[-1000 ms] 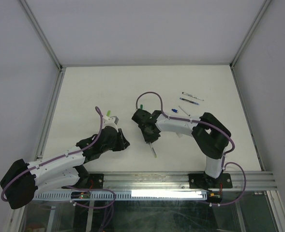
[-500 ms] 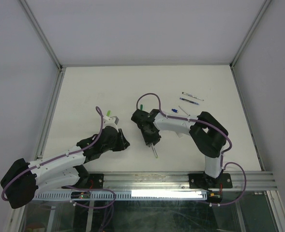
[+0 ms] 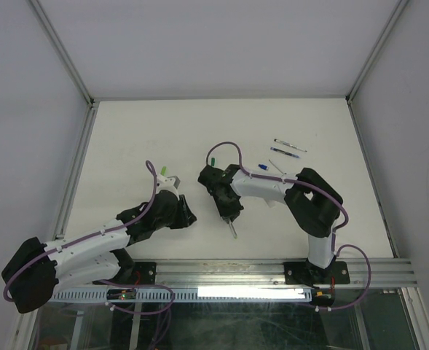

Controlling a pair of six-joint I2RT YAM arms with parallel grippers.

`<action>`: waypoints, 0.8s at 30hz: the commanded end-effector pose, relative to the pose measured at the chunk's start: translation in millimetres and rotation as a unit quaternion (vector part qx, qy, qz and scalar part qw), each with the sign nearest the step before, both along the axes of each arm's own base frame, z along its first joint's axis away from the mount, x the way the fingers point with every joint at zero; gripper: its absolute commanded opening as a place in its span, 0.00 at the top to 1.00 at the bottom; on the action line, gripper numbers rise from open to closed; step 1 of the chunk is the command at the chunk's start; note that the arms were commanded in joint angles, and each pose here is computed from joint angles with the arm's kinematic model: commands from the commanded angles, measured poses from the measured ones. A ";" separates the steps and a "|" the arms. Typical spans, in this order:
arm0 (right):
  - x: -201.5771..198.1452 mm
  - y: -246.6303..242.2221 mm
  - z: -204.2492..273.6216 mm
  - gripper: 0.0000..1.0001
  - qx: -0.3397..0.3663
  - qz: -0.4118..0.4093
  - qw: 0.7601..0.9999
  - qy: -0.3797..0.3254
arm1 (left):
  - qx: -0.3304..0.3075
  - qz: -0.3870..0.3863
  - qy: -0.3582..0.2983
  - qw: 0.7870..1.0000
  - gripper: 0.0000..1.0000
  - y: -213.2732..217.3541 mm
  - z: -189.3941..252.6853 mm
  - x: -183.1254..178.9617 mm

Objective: Insert the pens into the pen caps
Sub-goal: Pick up the pen from the center of the board.

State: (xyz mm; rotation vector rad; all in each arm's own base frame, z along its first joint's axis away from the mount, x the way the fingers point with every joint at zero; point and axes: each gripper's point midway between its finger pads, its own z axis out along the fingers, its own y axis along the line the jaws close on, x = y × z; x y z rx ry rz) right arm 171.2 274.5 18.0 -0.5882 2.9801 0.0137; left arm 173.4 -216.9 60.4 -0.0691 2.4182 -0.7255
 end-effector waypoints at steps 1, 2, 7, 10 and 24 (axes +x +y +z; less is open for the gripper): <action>11.4 2.6 -23.3 0.88 -0.006 -0.024 1.000 -0.012 | -0.040 -0.027 -0.031 0.998 0.71 -22.6 25.8 7.7; 12.6 6.2 -21.9 0.89 0.007 -0.029 0.999 -0.013 | -0.044 -0.031 -0.033 0.998 0.69 -25.3 27.7 8.4; 15.1 18.2 -12.1 0.89 0.073 -0.062 0.995 -0.023 | -0.063 -0.056 -0.034 0.996 0.66 -41.3 33.6 9.9; 20.9 22.5 -2.1 0.89 0.101 -0.079 0.991 -0.038 | -0.076 -0.072 -0.033 0.994 0.65 -51.2 35.3 9.8; 43.0 40.4 30.5 0.88 0.222 -0.136 0.964 -0.054 | -0.120 -0.123 -0.033 0.984 0.61 -79.8 33.4 3.9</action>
